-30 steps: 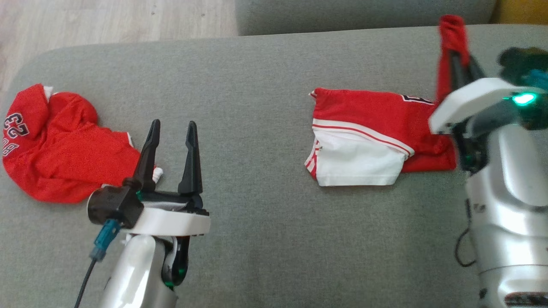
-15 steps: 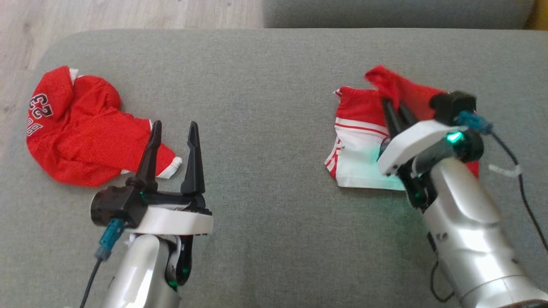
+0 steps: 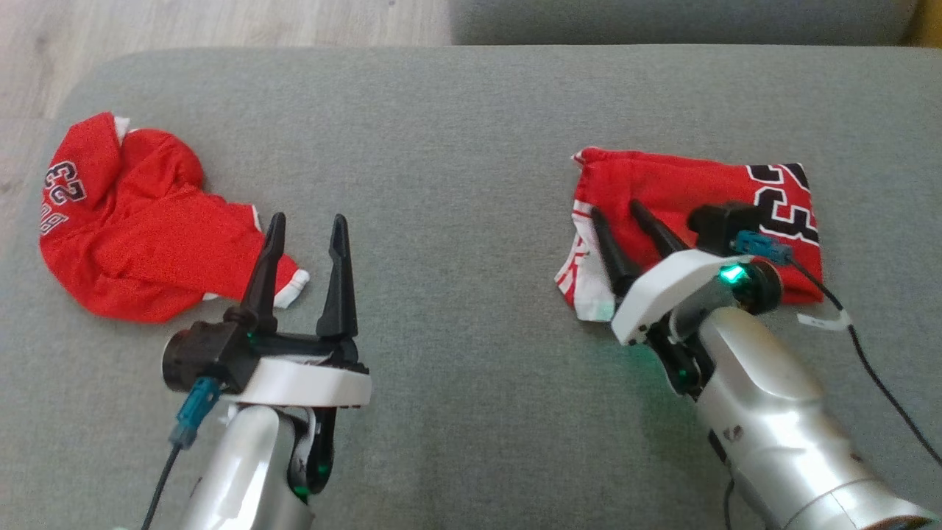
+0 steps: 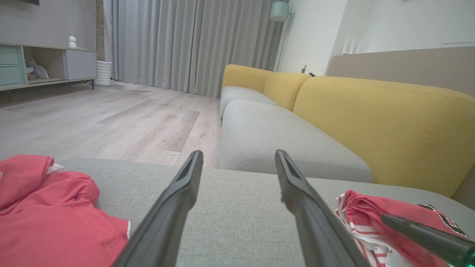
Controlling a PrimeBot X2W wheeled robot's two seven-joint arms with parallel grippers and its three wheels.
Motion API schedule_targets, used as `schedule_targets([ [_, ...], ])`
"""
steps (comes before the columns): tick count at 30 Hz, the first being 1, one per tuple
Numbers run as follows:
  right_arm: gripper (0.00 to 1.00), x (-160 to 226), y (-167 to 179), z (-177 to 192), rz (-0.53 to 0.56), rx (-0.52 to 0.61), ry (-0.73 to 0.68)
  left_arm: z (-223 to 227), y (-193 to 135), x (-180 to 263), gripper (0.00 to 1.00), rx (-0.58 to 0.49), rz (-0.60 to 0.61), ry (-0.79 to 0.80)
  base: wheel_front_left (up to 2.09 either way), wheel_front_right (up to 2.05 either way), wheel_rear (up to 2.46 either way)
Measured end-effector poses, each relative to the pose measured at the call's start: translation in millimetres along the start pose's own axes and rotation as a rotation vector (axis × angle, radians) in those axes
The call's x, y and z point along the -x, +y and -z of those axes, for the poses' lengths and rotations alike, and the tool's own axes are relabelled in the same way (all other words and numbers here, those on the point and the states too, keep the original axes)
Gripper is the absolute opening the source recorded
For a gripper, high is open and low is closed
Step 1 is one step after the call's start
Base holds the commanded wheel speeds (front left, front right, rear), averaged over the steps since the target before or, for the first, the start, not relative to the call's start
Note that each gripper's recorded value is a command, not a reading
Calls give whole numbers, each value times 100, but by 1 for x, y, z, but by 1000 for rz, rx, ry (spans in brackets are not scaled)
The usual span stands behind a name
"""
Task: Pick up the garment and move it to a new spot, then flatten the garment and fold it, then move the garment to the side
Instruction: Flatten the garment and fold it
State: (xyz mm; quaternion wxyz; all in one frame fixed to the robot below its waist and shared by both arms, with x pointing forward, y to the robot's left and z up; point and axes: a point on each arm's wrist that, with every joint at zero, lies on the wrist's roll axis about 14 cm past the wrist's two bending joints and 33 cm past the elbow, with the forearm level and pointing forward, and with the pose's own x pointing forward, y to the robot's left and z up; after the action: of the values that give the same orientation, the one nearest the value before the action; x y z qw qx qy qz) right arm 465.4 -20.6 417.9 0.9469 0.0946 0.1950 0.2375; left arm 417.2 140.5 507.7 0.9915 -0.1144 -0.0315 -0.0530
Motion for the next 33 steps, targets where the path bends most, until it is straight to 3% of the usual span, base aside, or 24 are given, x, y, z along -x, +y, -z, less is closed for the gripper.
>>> schedule_targets([
  [3, 100, 0, 7, -12, -23, -8, -41, -3, -3, -3, 100, 2, 6, -11, 0, 0, 0],
  [8, 100, -1, 2, -68, -13, 40, -210, -9, -11, -6, 100, 7, 28, -30, 0, 0, 0],
  [17, 100, 49, -69, -122, 187, 195, -406, -17, -27, -13, 100, 16, 70, -58, 0, 0, 0],
  [23, 100, 97, -97, -87, 302, 211, -401, -18, -34, -15, 100, 20, 89, -61, 0, 0, 0],
  [33, 100, 132, -88, -38, 356, 166, -352, 5, -32, -4, 100, 18, 81, 6, 0, 0, 0],
])
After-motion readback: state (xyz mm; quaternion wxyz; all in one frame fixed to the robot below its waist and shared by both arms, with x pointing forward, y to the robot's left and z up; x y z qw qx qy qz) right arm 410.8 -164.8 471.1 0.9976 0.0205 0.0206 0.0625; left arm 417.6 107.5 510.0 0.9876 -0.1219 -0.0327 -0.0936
